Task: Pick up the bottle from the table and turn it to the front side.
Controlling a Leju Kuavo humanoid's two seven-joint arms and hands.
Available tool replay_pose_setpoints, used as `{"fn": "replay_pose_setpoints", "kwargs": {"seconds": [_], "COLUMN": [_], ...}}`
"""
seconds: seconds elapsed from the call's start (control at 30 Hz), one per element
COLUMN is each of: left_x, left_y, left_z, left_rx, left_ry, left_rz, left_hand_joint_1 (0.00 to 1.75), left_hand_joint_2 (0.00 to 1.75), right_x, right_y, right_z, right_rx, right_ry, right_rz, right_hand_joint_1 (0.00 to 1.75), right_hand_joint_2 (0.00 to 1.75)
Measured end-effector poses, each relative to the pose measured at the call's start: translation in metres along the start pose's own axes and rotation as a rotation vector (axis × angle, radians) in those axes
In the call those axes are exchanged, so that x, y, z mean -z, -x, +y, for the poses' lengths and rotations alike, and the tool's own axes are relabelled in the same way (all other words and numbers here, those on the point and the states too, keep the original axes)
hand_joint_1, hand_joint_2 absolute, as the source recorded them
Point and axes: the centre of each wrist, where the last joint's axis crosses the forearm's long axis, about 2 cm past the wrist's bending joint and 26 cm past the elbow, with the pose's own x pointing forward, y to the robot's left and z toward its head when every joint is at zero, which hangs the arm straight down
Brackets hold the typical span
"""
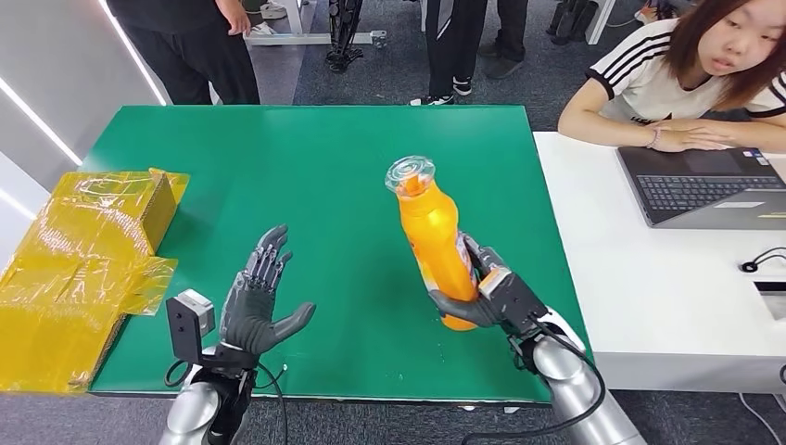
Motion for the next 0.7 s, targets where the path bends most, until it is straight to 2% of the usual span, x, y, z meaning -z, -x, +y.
{"fn": "replay_pose_setpoints", "kwargs": {"seconds": [0.23,0.47,0.57,0.7], "left_x": [0.019,0.087,0.102,0.111], "left_y": [-0.006,-0.027,-0.029,-0.024], "left_z": [-0.003,-0.029,-0.032,-0.029], "left_rx": [-0.019,-0.105,-0.118,-0.11], "left_ry": [0.059,0.217,0.242,0.241], "left_rz": [-0.037,-0.1,-0.096,-0.081], "left_hand_joint_1": [0.0,0.0,0.0,0.0], "left_hand_joint_2": [1.75,1.75,1.75,1.75], "right_x": [0.015,0.067,0.082,0.09], "right_y": [0.005,0.006,0.003,0.001], "right_z": [0.014,0.037,0.044,0.048], "right_rx": [0.042,0.07,0.061,0.027], "right_ry": [-0.007,-0.05,-0.066,-0.075], "right_rz": [0.012,0.035,0.046,0.068], "right_hand_joint_1": [1.75,1.75,1.75,1.75], "right_hand_joint_2": [1.75,1.75,1.75,1.75]}}
